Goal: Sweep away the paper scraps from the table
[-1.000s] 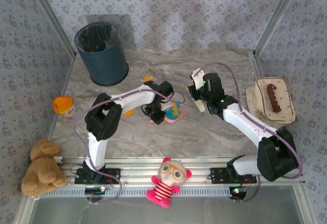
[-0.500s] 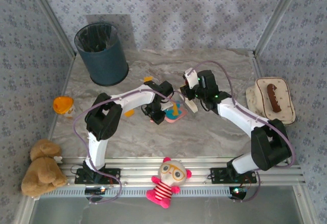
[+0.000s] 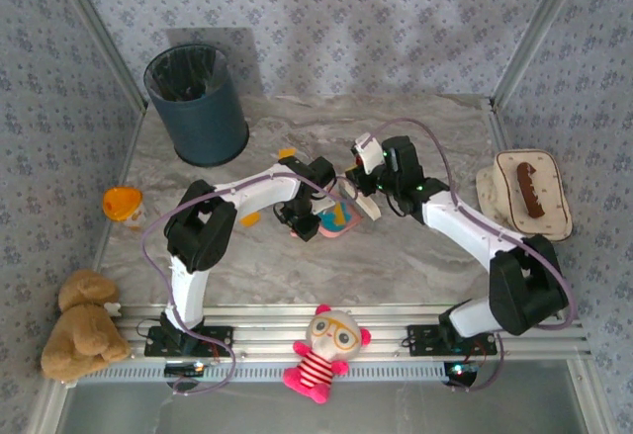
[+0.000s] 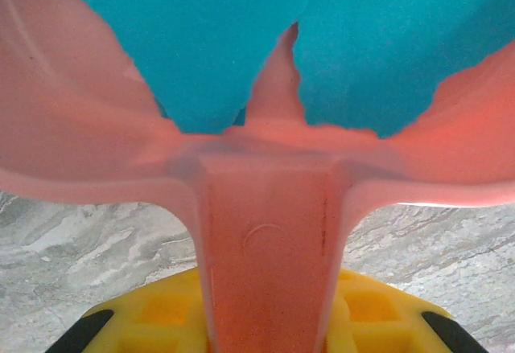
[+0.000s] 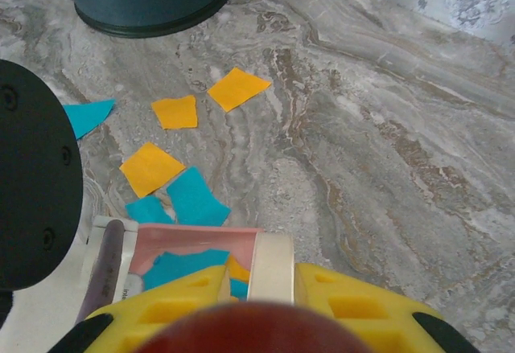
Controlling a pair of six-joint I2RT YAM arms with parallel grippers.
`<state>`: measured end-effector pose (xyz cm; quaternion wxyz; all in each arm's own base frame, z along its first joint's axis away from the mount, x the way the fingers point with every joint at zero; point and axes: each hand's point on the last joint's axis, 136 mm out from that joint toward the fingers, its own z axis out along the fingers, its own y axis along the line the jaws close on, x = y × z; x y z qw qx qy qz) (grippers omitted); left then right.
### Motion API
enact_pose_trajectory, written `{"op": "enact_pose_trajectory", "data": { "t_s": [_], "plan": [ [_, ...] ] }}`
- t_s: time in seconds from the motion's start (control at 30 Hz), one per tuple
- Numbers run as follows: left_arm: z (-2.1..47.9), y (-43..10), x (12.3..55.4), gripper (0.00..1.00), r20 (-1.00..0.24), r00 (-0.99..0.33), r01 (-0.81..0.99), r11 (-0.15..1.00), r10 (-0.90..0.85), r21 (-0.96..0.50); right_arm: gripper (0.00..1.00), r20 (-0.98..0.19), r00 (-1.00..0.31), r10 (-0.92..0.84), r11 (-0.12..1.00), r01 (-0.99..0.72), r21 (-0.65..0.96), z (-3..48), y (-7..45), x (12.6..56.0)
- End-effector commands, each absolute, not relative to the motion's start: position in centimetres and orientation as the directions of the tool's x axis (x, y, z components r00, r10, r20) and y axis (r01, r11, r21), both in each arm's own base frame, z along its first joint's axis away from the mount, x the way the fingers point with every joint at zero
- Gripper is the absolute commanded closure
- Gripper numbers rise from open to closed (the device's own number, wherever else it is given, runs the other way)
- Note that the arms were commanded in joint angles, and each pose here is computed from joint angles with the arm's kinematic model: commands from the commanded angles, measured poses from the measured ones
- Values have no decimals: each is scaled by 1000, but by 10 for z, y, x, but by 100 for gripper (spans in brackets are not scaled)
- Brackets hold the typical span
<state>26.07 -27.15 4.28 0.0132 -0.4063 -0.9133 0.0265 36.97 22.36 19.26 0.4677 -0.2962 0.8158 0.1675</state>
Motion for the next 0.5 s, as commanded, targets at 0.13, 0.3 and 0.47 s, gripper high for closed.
{"op": "enact_pose_trajectory", "data": {
  "t_s": [0.13,0.3,0.47],
  "plan": [
    [58,-272,263,100,-45,-680,733,678,732,-54,100,-913,-321,-252,865,-498,-63,226,195,376],
    [69,-276,269,100,-115,-686,727,685,719,-47,100,-932,-304,-197,921,-383,-70,237,166,375],
    [91,-285,282,100,-236,-697,705,708,677,-51,100,-939,-325,-109,959,-283,-13,238,136,372]
  ]
}}
